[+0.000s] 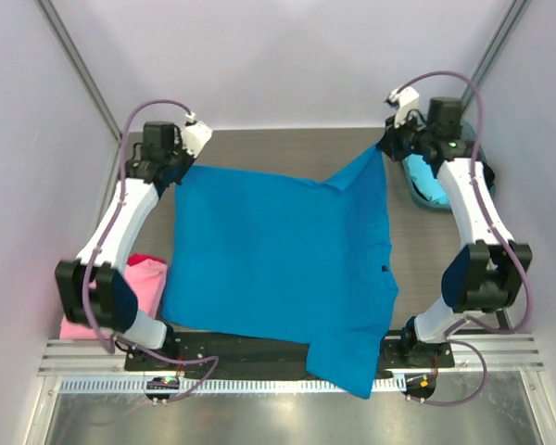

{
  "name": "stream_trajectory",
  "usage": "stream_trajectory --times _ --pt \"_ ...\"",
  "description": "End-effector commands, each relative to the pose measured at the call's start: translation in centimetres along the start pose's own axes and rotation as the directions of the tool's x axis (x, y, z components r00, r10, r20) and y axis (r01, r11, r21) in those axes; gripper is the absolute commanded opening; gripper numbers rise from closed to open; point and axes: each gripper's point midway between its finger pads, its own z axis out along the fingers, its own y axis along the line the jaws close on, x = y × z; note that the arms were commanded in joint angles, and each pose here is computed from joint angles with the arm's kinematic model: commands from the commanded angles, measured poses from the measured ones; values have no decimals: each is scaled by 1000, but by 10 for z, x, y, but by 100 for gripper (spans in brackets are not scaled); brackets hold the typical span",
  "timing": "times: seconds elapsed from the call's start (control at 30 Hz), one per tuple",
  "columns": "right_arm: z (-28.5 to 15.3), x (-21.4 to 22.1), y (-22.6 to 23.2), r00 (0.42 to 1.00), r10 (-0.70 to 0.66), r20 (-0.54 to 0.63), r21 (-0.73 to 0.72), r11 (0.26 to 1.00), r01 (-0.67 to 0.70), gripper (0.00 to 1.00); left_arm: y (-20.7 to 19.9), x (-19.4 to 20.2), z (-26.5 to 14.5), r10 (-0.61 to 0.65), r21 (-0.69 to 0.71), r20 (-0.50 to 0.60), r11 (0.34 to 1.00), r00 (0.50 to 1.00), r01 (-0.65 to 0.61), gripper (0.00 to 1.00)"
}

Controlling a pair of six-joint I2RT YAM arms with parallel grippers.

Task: Fold and stack the t-shirts
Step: Flatten the tshirt out, then fold the tshirt

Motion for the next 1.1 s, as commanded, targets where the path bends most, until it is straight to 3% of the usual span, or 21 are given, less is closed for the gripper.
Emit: stream_trajectory --times 0.0,0.23,0.33,0.37,0.57,0.8,1.07 --pt "46 13 -25 996 -86 8 46 995 86 1 11 -15 54 33 -31 21 999 999 -32 0" --pt "139 41 -89 998 -1 -55 153 988 10 1 10 -5 143 37 -2 -72 999 997 -37 0" --pt "158 23 -112 1000 12 -13 206 979 -9 1 17 -4 168 7 -28 -84 1000 996 -10 0" --pt "175 40 -117 999 35 -34 206 978 -27 1 20 -4 174 -8 -35 -84 999 996 5 0" --pt "209 27 -148 999 -1 33 283 959 -8 1 32 -11 202 -47 -72 -72 997 996 42 0" --pt "241 -15 -140 986 -87 141 319 947 38 1 50 -11 217 -82 -122 -60 990 995 74 0" --pt "253 -15 -128 983 -99 151 310 950 48 1 59 -23 224 -98 -144 -24 985 995 94 0"
